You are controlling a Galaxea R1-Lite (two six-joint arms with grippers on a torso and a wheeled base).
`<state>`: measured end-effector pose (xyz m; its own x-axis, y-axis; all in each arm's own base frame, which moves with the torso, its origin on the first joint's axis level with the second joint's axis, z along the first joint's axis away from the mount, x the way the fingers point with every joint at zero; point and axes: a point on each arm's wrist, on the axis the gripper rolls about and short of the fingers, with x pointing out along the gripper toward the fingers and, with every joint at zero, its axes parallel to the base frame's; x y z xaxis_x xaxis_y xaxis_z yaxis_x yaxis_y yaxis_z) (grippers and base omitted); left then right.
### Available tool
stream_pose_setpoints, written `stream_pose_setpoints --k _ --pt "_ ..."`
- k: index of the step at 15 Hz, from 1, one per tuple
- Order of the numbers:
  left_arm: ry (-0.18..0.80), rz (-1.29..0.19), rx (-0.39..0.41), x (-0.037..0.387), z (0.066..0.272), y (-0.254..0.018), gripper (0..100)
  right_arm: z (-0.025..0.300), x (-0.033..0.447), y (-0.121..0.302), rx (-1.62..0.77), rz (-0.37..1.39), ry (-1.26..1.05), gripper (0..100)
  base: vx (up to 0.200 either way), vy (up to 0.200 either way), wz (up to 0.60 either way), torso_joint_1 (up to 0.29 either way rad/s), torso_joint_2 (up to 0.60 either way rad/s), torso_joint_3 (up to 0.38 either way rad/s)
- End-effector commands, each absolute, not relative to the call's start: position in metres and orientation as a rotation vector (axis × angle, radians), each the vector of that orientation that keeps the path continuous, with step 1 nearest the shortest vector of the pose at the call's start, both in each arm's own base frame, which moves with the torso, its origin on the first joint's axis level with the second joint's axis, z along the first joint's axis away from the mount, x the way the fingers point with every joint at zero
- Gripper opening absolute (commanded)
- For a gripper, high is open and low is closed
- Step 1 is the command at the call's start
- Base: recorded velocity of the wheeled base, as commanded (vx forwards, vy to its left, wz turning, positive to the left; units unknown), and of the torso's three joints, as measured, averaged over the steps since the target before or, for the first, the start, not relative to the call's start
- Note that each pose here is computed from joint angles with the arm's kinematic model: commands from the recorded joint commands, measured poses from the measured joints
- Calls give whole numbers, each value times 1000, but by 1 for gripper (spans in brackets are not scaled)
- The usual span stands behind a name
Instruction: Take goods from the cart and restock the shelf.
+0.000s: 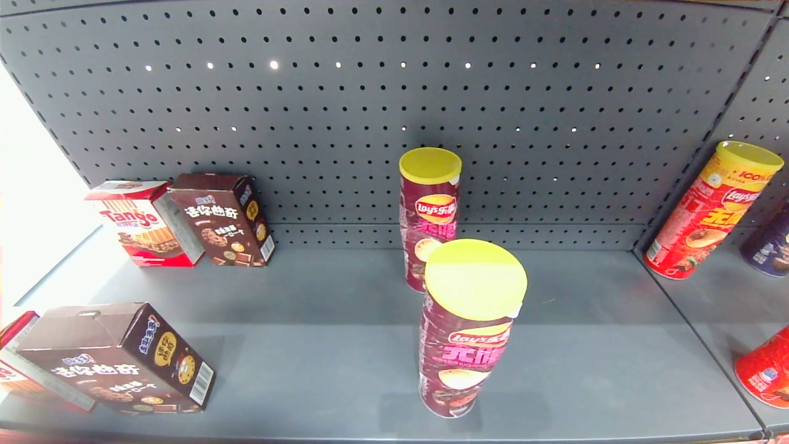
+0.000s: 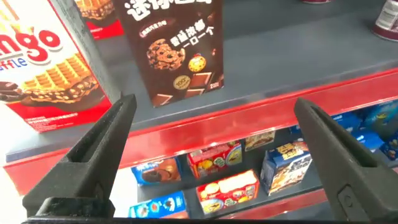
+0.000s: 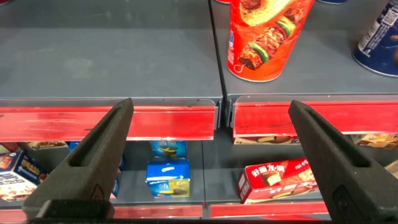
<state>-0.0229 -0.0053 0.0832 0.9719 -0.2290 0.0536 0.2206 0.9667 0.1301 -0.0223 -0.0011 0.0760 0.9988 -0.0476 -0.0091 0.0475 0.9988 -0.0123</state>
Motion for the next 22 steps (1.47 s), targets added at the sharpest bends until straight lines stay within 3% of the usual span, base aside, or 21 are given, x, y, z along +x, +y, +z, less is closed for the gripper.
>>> stream_pose_setpoints --k 1,4,5,6,7,16,18,19,22 --pt "-76 -228 122 -24 82 -5 100 76 -22 -1 -14 -47 11 100 0 0 0 0 0 0" --pt "-72 -204 95 -23 82 -5 100 76 -22 -1 -13 -47 11 100 0 0 0 0 0 0" --pt "-13 -19 109 -23 77 -1 100 76 -22 -1 -13 -49 11 100 0 0 0 0 0 0" --pt "15 68 88 -23 74 1 100 76 -22 -1 -13 -47 11 100 0 0 0 0 0 0" --pt "0 51 43 -23 76 1 100 76 -22 -1 -14 -47 11 100 0 0 0 0 0 0" --pt "1 31 49 -23 75 1 100 76 -22 -1 -28 -17 13 100 0 0 0 0 0 0" --pt "2 28 49 -23 76 1 100 120 -27 1 -25 72 -50 100 0 0 0 0 0 0" --pt "2 26 49 -23 76 1 100 174 -5 3 -2 166 50 100 0 0 0 0 0 0" --pt "5 4 46 -23 75 0 100 213 16 11 3 505 81 100 0 0 0 0 0 0"
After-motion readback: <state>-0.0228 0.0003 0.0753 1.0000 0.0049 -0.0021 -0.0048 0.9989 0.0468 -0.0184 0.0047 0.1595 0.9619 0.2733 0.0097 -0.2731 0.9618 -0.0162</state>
